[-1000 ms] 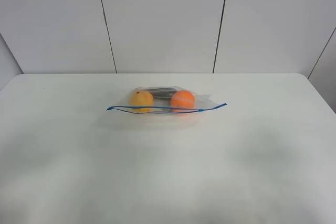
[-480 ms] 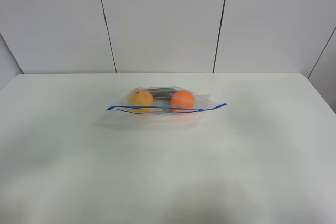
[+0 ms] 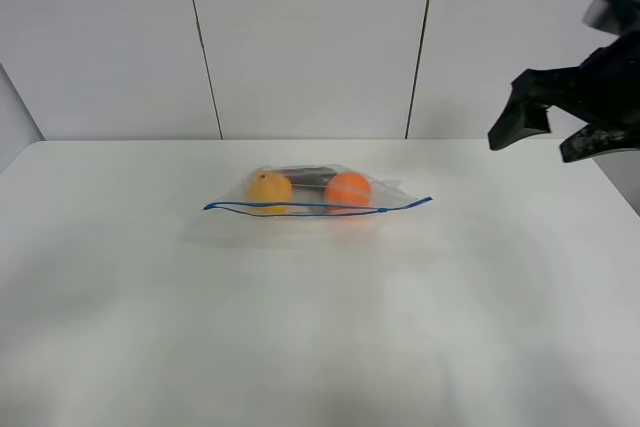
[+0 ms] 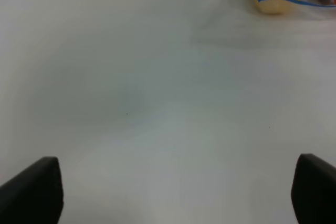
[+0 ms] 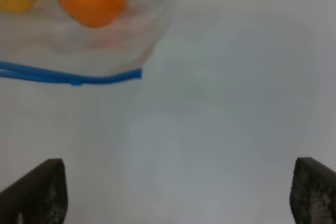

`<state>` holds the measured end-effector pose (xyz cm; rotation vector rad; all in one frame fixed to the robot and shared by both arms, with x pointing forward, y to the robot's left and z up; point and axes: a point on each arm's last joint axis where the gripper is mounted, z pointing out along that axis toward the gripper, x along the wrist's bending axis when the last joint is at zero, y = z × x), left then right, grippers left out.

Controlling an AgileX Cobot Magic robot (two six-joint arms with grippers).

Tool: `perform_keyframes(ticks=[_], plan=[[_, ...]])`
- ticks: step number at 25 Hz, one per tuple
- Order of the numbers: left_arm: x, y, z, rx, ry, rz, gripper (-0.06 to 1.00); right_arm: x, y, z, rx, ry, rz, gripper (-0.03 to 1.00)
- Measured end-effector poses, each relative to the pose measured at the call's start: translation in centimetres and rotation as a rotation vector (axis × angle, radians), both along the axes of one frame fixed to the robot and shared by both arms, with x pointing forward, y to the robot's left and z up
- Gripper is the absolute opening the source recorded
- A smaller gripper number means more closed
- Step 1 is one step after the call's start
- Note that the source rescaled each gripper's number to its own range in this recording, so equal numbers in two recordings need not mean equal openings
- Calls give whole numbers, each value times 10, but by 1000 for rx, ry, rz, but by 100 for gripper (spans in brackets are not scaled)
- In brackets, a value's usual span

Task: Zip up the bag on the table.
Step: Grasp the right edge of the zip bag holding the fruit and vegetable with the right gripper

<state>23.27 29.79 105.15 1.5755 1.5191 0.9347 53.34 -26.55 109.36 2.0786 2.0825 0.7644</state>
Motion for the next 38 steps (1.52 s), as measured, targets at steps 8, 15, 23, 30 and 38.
perform_keyframes(ticks=[8, 15, 23, 30, 38], plan=[[0, 0, 0, 0, 0, 0, 100, 75, 2, -69, 305, 247, 27, 97], [0, 0, 0, 0, 0, 0, 100, 99, 16, -130, 561, 419, -16, 97], [0, 0, 0, 0, 0, 0, 100, 104, 21, -140, 632, 459, -66, 86], [0, 0, 0, 0, 0, 0, 100, 102, 22, -138, 658, 502, -86, 69], [0, 0, 0, 0, 0, 0, 100, 102, 22, -138, 663, 509, -95, 60]])
